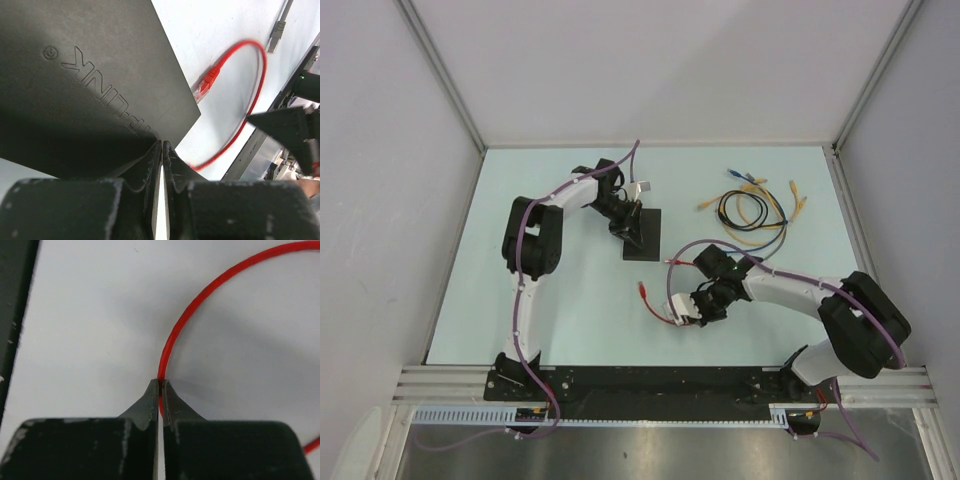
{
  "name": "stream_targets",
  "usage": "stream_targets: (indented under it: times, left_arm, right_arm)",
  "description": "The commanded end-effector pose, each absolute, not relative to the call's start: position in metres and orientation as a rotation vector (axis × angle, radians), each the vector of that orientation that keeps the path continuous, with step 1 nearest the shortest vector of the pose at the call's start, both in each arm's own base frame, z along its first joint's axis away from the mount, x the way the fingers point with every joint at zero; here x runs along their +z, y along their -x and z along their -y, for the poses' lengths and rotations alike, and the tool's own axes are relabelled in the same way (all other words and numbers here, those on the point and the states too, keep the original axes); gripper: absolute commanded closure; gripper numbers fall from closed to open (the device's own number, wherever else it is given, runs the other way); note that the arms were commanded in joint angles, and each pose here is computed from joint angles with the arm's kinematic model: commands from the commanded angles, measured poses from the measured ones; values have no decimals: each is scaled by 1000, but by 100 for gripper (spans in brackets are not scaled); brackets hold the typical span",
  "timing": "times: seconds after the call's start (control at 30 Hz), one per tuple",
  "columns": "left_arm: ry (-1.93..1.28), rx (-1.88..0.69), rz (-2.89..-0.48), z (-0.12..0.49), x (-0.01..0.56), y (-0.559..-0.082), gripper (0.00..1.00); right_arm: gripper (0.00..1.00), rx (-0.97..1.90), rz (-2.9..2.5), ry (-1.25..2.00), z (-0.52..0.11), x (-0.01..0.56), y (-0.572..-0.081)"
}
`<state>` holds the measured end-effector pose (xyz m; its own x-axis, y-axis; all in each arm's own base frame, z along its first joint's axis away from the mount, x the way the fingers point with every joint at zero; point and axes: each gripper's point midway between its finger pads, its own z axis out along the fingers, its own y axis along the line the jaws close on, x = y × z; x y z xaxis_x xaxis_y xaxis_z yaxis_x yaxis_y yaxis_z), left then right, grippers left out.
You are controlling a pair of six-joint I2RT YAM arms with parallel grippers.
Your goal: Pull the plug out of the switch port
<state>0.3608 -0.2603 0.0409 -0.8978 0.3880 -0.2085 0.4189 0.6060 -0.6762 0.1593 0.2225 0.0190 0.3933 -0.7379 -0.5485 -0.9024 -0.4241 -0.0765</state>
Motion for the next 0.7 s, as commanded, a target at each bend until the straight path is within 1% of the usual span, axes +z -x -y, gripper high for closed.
stream_targets:
  times: [0.0,0.1,0.23,0.4,0.5,0.57,0.6,0.63,0.67]
  left_arm:
    - [-697,-1062,-2842,246,16,-368,87]
    - [-693,-1041,-2836,240,18,-374,87]
    - [-680,-1017,-2828,233,19,-381,87]
    - [-677,-994,-2815,229,21,-390,87]
    - [-680,-986,-2800,230,22,-396,88]
    - [-676,-982,-2801,230,21,-397,87]
    - [-676,-982,-2803,230,20,-397,87]
    - [-676,-973,-2805,229,19,-398,86]
    - [-671,-967,-2809,229,18,-399,85]
  right_arm:
    - [100,514,-1327,2167,-216,67,-196]
    - [100,452,-1244,2085,-215,109,-218]
    - [100,341,-1194,2010,-213,145,-244]
    - [100,142,-1248,1859,-198,175,-310]
    - [100,133,-1344,1783,-196,175,-334]
    - [98,178,-1348,1847,-198,165,-331]
    - [91,243,-1371,1937,-199,146,-311]
    - [79,276,-1387,1988,-199,134,-302]
    - [56,323,-1415,2026,-202,119,-295]
